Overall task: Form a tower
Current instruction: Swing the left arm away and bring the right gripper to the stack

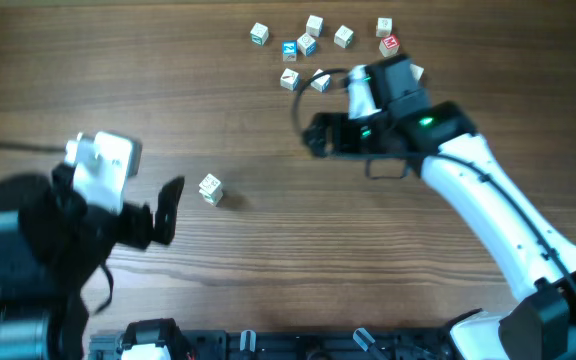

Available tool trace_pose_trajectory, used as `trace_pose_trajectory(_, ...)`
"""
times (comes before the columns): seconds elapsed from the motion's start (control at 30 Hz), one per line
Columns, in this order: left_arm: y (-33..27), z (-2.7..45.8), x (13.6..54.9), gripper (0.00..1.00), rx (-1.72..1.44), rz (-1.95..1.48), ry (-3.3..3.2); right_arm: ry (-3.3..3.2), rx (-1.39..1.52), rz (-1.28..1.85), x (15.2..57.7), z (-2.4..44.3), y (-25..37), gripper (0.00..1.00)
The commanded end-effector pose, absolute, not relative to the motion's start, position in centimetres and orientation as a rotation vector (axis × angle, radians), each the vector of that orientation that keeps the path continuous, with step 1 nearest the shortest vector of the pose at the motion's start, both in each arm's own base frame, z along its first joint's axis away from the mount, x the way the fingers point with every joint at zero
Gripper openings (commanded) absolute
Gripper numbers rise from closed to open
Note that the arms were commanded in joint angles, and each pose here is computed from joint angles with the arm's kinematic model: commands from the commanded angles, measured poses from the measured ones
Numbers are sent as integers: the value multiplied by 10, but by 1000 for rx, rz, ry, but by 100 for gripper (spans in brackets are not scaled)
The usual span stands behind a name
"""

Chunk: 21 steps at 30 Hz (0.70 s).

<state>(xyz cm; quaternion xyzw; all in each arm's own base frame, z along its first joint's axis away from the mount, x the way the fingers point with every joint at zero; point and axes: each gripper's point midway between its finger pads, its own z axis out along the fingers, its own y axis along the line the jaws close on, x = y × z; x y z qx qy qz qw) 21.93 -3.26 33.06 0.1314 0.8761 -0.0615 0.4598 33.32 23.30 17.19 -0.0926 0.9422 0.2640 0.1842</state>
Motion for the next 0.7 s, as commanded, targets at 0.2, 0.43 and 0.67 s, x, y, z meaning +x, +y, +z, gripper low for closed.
trace_pose_trajectory(0.2,-7,351,165,100,28,-55,2066,2317,-877,699,319,191,300,100)
trace_pose_trajectory(0.43,32,358,162,100,-216,119,2020,2280,-1070,756,332,181,346,100)
trace_pose_trajectory(0.67,54,345,184,100,-304,240,2100,2273,-1289,587,326,160,384,97)
